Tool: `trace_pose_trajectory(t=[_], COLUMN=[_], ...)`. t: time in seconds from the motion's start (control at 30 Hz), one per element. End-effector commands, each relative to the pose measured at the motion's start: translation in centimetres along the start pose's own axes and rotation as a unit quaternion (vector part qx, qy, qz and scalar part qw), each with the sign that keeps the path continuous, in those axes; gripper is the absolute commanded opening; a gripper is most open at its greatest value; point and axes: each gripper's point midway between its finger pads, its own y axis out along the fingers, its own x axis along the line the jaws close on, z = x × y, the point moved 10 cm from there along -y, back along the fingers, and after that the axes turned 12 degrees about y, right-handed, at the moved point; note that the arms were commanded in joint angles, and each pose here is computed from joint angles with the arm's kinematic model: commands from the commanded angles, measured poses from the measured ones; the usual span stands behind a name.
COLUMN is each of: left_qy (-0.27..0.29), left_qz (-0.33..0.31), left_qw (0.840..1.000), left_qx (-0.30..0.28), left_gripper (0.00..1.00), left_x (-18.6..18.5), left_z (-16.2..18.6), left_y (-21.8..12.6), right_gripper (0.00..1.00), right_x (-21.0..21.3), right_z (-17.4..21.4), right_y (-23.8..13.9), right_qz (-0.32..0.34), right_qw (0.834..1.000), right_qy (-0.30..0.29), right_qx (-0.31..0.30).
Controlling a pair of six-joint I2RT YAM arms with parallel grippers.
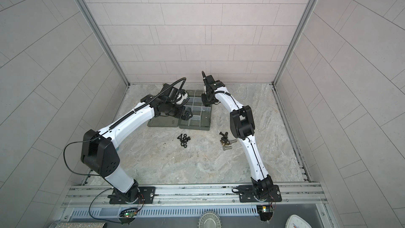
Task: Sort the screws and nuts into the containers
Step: 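Carry the black bolt into the box compartment and open the right gripper, then return the right gripper over the remaining bolts and wing nut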
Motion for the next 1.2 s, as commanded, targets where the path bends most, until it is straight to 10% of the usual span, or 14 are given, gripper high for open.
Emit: trace_pose_trajectory(t=[0.0, 0.47, 1.17], left_qy=[-0.001, -0.015, -0.011], left_qz=[-0.001, 0.015, 0.026], left_qw=[1.000, 1.000, 0.999], left_qx=[-0.015, -0.023, -0.024], left_gripper=[1.00, 1.00, 1.00], left_x=[0.2, 0.3, -1.9], left_z=[-0.1, -0.9, -1.1], left_y=[-0.7, -0.4, 0.7], right_gripper=[0.30, 0.29, 0.29], right_x=[-0.2, -1.8, -7.3], right_z=[-1.1, 3.9, 22.0], right_y=[-1.0, -11.0, -11.8], right_qz=[-0.010, 0.039, 0.061], right_qw=[1.000, 0.999, 0.988], right_qy=[0.001, -0.010, -0.006], right_qx=[-0.019, 0.033, 0.140])
